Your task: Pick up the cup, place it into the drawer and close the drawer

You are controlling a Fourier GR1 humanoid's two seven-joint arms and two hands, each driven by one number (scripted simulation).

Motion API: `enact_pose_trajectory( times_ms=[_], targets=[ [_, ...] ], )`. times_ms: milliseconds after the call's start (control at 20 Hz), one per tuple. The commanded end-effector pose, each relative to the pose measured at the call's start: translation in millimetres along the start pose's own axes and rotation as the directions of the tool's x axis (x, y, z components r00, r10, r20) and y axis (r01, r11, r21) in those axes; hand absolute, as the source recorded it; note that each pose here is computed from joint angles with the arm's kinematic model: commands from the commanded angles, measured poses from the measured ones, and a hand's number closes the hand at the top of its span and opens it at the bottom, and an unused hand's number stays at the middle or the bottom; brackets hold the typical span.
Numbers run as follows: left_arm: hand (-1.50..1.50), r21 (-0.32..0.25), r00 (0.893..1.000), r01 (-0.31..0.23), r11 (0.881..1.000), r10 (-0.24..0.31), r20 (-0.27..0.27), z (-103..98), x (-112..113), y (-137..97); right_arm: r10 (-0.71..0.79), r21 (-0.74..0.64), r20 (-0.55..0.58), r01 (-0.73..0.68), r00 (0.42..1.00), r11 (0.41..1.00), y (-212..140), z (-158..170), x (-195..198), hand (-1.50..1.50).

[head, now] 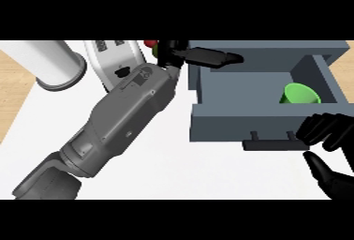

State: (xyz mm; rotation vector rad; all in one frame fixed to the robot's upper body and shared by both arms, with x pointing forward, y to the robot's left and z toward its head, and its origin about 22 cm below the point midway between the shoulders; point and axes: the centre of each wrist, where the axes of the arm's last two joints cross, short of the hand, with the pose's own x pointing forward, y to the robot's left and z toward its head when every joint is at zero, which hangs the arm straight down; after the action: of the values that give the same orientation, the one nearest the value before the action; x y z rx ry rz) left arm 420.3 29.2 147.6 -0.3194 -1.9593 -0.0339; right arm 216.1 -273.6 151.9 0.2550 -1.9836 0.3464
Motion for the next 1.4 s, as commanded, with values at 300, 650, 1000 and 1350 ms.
enact_pose_trajectory(
  times_ms=[300,650,1000,1350],
  targets=[
    [-1.50,0.120,0.999,-0.031,0.992,0.034,-0.026,50.1,5.0,90.4,0.242,0.110,-0.099,-0.231,0.965,0.967,0.4,14.4,4.0,1.50],
    [-1.50,0.162,0.998,-0.045,0.986,0.052,-0.043,94.8,35.5,138.9,0.302,0.109,-0.177,-0.286,0.937,0.952,11.0,9.9,-32.3,1.50],
    [-1.50,0.177,0.996,-0.063,0.982,0.074,-0.055,144.8,13.5,172.0,0.609,0.303,-0.081,-0.562,0.789,0.769,20.8,-15.2,-38.3,1.50],
    [-1.50,0.171,0.998,-0.047,0.984,0.055,-0.043,174.8,38.4,212.2,0.751,0.390,-0.058,-0.677,0.658,0.624,53.9,-19.4,-97.9,1.50]
  ],
)
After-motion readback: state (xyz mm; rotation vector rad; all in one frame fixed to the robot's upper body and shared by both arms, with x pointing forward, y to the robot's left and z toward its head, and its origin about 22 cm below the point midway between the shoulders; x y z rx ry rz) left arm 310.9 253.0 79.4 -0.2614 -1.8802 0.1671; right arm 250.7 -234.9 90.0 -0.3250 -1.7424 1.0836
